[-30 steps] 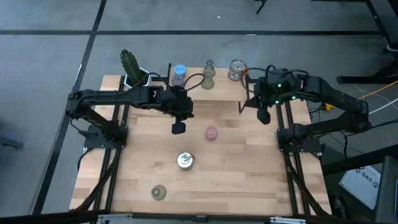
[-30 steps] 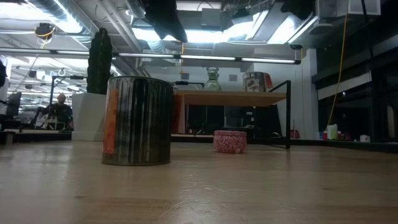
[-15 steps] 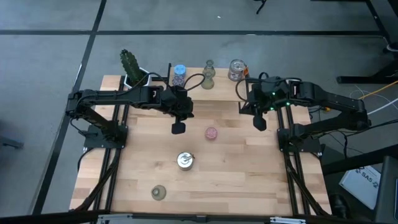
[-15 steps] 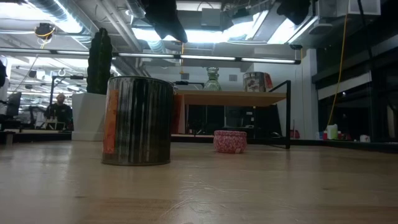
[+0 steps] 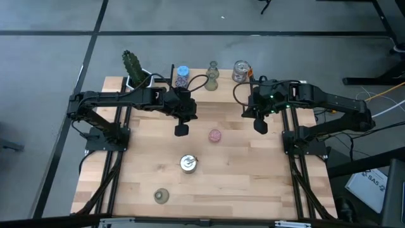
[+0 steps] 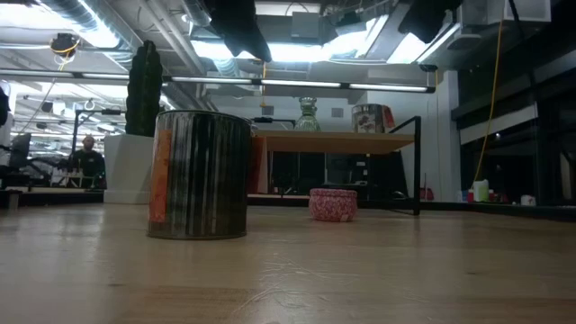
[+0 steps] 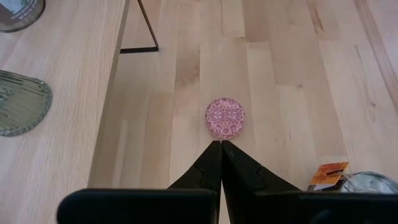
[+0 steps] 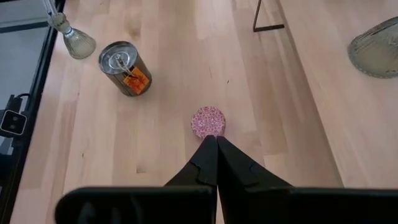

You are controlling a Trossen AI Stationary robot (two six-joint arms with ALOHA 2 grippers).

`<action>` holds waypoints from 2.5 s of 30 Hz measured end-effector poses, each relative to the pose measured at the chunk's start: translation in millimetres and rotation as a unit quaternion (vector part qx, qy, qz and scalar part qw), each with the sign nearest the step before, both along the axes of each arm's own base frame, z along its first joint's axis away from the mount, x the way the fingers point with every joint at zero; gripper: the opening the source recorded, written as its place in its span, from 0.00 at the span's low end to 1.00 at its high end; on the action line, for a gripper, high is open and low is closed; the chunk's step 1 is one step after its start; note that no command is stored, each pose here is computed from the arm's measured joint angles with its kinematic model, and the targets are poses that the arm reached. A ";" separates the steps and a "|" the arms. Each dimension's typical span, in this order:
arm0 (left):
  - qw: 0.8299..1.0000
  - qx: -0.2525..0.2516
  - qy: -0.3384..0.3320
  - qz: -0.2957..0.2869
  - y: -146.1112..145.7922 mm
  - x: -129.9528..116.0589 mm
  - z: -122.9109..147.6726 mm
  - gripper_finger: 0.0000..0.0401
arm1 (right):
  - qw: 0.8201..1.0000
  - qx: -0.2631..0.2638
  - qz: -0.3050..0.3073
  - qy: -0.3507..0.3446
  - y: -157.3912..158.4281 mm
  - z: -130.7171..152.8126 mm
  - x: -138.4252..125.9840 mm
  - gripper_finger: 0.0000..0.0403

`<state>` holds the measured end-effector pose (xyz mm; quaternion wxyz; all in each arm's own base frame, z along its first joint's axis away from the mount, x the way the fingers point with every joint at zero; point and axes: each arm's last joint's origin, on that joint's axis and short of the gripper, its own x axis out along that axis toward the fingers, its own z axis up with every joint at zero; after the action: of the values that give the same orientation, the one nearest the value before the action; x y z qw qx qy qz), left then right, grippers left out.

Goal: Pick & Place candle stick holders
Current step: Put the pink scented candle aligned with the red scented candle on the shelf

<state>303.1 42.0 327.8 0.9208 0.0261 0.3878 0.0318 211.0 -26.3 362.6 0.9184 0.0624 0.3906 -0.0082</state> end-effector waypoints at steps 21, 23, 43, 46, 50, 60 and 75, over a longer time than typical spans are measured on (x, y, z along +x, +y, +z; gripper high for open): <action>1.000 -0.003 0.000 0.003 0.0 0.0 0.0 0.00 | 0.999 0.016 0.010 0.043 7.7 -59.1 11.0 0.00; 1.000 -0.003 0.000 0.003 0.0 0.0 0.0 0.00 | 0.998 0.017 0.011 0.053 7.9 -64.3 11.0 0.00; 1.000 -0.003 0.000 0.003 0.0 0.1 -0.1 0.00 | 0.998 0.015 0.014 0.066 7.4 -85.5 14.9 0.00; 1.000 -0.003 0.000 0.003 0.0 0.1 -0.1 0.00 | 0.997 0.016 0.014 0.075 7.1 -89.5 18.2 0.00; 1.000 -0.003 0.000 0.003 0.0 0.1 -0.1 0.00 | 0.996 0.017 0.016 0.084 7.6 -94.9 23.7 0.00; 1.000 -0.003 0.000 0.003 0.0 0.0 -0.2 0.00 | 0.996 0.020 0.020 0.086 6.6 -105.4 38.0 0.00; 1.000 -0.002 0.000 0.002 0.0 0.1 -0.1 0.00 | 0.995 0.015 0.027 0.099 4.7 -125.6 58.2 0.00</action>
<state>303.1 42.0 327.6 0.9207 0.0236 0.3881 0.0328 269.1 -21.6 237.0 0.8741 0.0649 0.4811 0.0165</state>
